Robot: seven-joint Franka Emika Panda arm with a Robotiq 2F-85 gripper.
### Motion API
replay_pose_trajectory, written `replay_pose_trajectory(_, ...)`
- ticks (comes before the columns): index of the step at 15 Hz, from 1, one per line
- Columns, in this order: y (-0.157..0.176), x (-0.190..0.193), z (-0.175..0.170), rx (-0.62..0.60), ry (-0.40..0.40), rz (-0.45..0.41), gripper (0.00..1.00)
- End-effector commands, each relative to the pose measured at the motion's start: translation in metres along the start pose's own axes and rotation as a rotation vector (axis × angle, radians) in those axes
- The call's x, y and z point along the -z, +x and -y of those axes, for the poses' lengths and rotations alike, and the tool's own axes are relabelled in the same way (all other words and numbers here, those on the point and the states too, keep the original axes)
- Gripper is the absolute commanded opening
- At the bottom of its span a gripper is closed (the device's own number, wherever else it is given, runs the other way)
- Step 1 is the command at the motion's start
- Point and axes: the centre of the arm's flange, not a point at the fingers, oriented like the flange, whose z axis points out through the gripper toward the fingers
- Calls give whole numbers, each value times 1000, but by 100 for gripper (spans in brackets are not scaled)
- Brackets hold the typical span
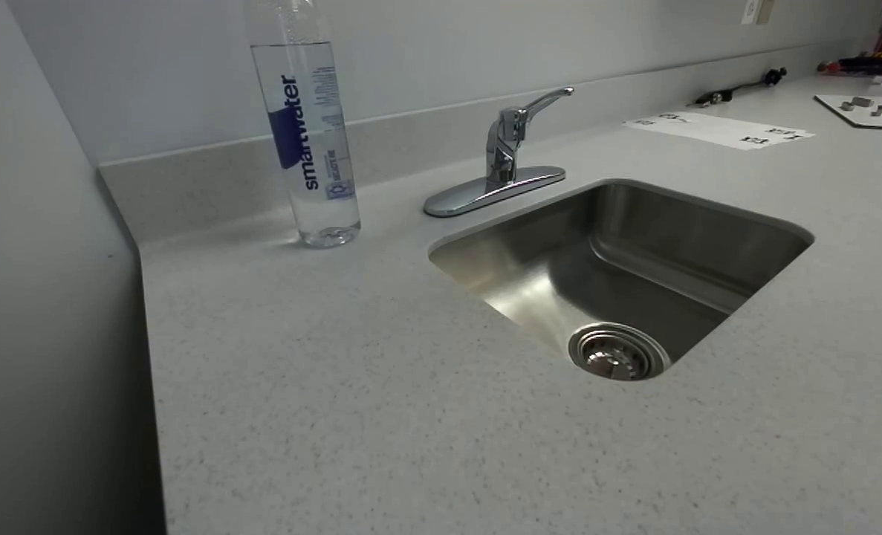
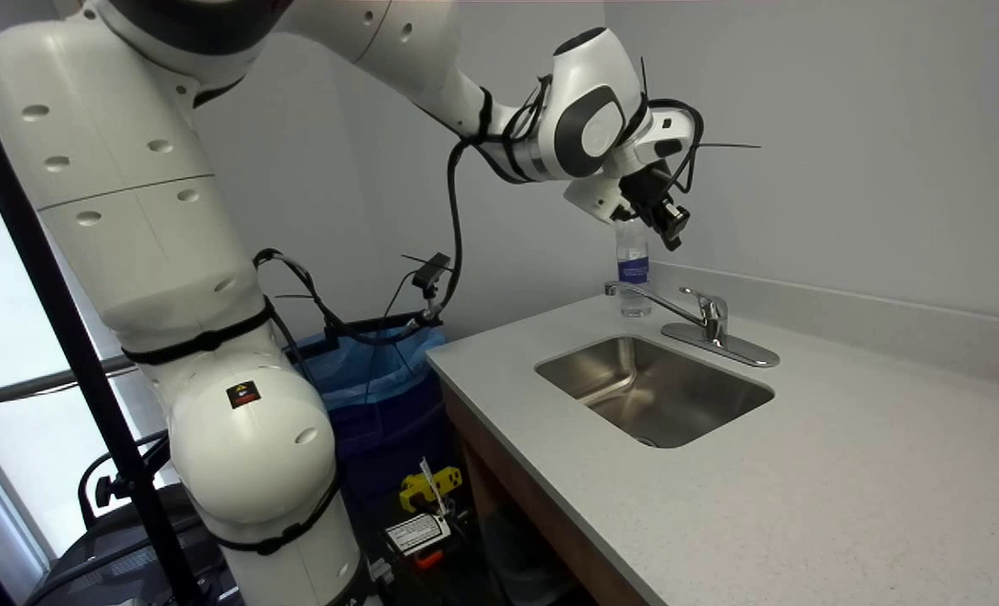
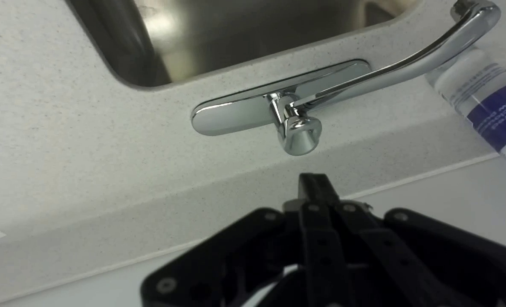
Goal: Move the faucet spout to the left and close the tap
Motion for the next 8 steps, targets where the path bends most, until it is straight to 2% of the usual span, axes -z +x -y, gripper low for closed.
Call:
replay_pose_trajectory(1,-19,44,-35,16,24,8,0)
replay_pose_trajectory(3,-22,55,-48,11,32,7,0)
replay_pose_trajectory(4,-23,60,-52,11,36,8,26)
replay_pose_trajectory(6,-26,66,-59,6,44,11,34)
replay_pose_trajectory(8,-28,71,-64,4,49,14,49)
